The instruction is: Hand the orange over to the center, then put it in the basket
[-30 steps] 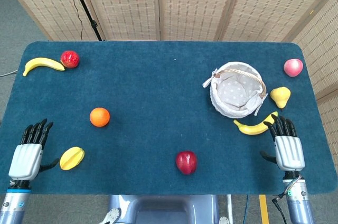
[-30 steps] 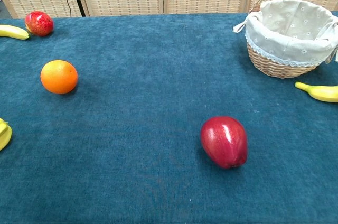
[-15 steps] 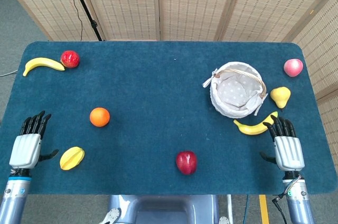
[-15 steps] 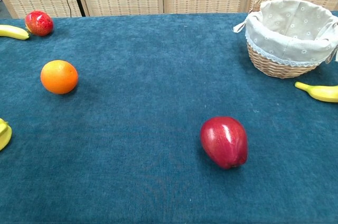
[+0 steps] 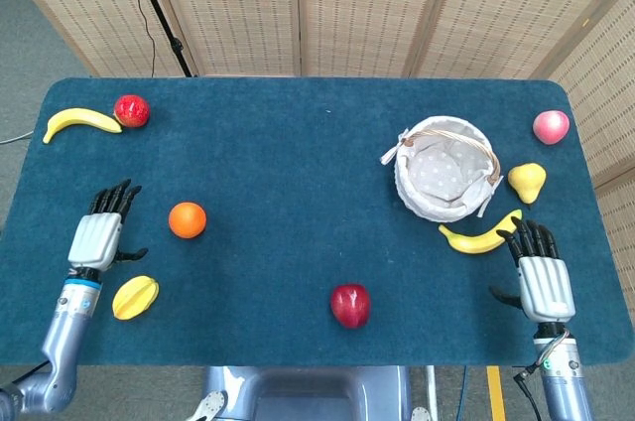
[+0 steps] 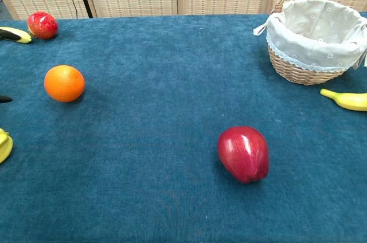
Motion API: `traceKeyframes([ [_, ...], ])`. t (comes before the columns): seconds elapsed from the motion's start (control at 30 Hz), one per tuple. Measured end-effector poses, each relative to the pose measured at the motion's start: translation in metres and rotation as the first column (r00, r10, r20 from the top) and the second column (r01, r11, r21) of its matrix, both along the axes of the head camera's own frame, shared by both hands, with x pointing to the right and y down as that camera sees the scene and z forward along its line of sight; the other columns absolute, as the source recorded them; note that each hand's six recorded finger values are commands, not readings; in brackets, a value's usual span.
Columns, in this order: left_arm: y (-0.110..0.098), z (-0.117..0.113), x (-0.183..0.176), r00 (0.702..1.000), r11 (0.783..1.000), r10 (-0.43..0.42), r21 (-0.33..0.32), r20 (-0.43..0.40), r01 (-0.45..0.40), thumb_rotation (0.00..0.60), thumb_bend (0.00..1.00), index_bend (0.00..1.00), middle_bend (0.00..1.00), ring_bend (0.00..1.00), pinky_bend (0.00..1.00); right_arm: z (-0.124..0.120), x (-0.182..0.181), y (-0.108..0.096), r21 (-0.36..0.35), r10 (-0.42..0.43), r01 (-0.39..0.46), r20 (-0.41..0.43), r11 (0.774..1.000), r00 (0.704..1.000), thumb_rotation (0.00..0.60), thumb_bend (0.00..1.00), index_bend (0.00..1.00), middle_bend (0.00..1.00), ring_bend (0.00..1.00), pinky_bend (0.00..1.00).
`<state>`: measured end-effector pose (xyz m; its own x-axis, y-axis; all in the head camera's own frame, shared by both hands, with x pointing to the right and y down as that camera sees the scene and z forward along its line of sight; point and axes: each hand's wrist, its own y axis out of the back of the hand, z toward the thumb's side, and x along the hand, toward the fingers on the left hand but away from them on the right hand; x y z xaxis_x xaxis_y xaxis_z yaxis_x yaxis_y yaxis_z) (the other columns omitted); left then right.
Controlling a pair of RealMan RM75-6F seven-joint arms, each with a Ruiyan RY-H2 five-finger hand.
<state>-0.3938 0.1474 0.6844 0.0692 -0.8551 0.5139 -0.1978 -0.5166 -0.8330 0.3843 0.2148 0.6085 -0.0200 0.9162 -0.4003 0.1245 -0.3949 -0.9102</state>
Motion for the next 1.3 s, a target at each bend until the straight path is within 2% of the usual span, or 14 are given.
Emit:
traceKeyframes([
  [0.27, -0.013, 0.027, 0.035, 0.998, 0.999, 0.029, -0.015, -0.049, -0.029, 0.600, 0.11, 0.15, 0.02, 0.01, 0.00, -0.001, -0.002, 0.001, -0.002, 0.000, 0.000, 0.021, 1.000, 1.000, 0.600, 0.00, 0.20, 0.09, 0.04, 0.06],
  [0.63, -0.016, 0.046, 0.060, 0.996, 0.998, 0.054, -0.028, -0.075, -0.056, 0.600, 0.11, 0.20, 0.06, 0.04, 0.02, -0.002, -0.001, 0.001, -0.004, 0.001, -0.001, 0.030, 1.000, 1.000, 0.600, 0.00, 0.20, 0.09, 0.04, 0.06],
  [0.73, -0.013, 0.052, 0.063, 0.996, 0.998, 0.053, -0.033, -0.077, -0.056, 0.600, 0.12, 0.26, 0.12, 0.09, 0.11, -0.002, -0.001, 0.001, -0.004, 0.004, -0.004, 0.034, 1.000, 0.999, 0.600, 0.00, 0.20, 0.09, 0.04, 0.06],
  [0.9, -0.008, 0.060, 0.064, 0.996, 0.998, 0.045, -0.034, -0.079, -0.048, 0.600, 0.21, 0.54, 0.39, 0.30, 0.32, -0.002, -0.001, 0.001, -0.004, 0.003, -0.003, 0.035, 1.000, 0.999, 0.600, 0.00, 0.20, 0.09, 0.04, 0.06],
  [1.0, -0.005, 0.065, 0.063, 0.997, 0.999, 0.037, -0.030, -0.068, -0.039, 0.600, 0.26, 0.64, 0.49, 0.38, 0.43, -0.002, -0.002, 0.002, -0.006, 0.003, -0.003, 0.043, 1.000, 0.999, 0.600, 0.00, 0.20, 0.09, 0.04, 0.06],
  [1.1, -0.003, 0.070, 0.061, 0.998, 0.999, 0.026, -0.018, -0.054, -0.027, 0.600, 0.29, 0.68, 0.54, 0.41, 0.48, -0.003, -0.002, 0.002, -0.009, 0.004, -0.004, 0.047, 1.000, 0.999, 0.600, 0.00, 0.20, 0.09, 0.04, 0.06],
  [1.3, -0.008, 0.065, 0.062, 0.997, 0.999, -0.003, 0.049, -0.075, 0.007, 0.600, 0.30, 0.68, 0.55, 0.42, 0.49, -0.002, -0.002, 0.002, -0.013, 0.006, -0.005, 0.052, 1.000, 0.999, 0.600, 0.00, 0.20, 0.09, 0.04, 0.06],
])
